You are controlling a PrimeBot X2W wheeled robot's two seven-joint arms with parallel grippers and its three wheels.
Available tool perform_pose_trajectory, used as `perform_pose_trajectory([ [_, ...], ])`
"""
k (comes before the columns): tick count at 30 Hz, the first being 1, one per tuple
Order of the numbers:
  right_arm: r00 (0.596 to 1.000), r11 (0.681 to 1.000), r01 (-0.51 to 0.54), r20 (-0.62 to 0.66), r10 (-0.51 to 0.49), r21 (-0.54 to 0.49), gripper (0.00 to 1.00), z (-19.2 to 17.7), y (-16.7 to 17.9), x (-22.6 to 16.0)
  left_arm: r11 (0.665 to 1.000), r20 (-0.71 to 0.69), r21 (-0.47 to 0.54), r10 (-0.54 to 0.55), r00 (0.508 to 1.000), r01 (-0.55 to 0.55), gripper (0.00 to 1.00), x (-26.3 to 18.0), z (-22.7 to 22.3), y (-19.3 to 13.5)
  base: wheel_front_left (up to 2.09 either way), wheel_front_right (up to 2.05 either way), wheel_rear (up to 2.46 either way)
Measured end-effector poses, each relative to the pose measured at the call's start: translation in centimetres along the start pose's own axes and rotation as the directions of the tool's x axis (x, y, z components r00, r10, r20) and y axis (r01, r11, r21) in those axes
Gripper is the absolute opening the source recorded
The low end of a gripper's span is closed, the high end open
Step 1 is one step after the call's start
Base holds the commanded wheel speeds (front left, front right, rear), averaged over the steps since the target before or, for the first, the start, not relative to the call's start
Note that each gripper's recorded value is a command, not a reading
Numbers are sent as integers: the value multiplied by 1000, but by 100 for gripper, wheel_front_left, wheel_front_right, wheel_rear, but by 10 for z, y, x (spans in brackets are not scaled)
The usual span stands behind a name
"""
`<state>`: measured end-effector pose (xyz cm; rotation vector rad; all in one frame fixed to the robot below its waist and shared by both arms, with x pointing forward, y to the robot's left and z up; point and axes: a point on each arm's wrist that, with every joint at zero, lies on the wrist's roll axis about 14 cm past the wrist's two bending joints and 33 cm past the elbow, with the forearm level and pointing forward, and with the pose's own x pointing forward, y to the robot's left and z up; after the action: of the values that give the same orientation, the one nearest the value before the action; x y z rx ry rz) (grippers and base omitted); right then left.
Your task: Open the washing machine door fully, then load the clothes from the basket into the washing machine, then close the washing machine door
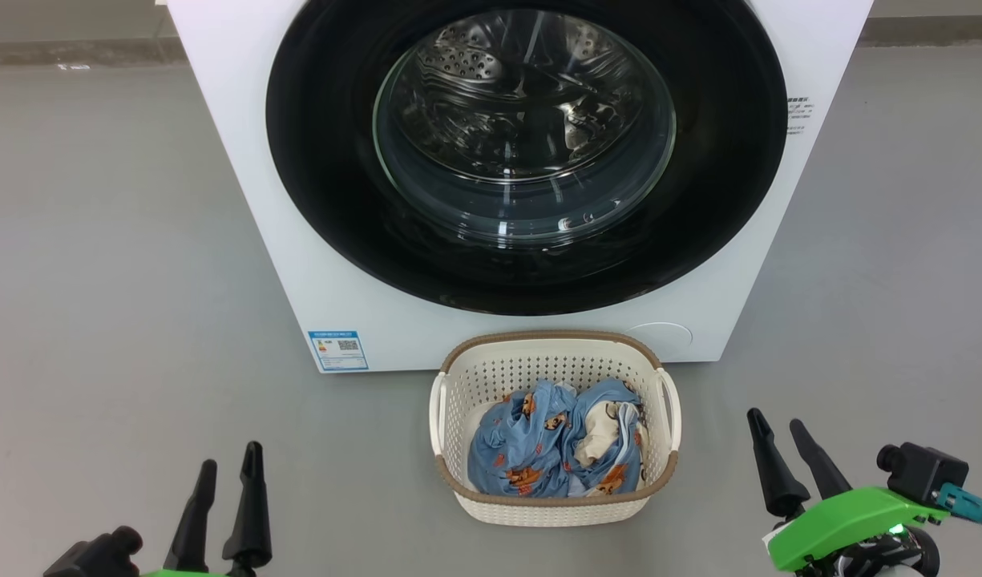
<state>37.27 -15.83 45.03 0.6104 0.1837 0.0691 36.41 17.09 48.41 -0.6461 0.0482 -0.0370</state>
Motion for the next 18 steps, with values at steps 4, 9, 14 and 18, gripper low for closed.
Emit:
perform_pose_trajectory([
  [4, 1000, 999, -19, 13, 19, -43, 100, 5, 5, 4, 1000, 7, 26, -13, 1000, 13, 100, 0, 1, -3, 0, 0, 0],
  [9, 999, 994, -34, 1, 34, -101, 100, 1, 7, 4, 997, 16, 72, -32, 999, 31, 100, 0, 4, -5, 0, 0, 0],
  [14, 999, 985, -48, 0, 48, -165, 100, 0, 9, 4, 989, 21, 138, -52, 998, 49, 100, 0, 5, -9, 0, 0, 0],
  [18, 998, 977, -59, 1, 61, -206, 100, -1, 11, 4, 982, 25, 182, -63, 998, 58, 100, 0, 6, -10, 0, 0, 0],
])
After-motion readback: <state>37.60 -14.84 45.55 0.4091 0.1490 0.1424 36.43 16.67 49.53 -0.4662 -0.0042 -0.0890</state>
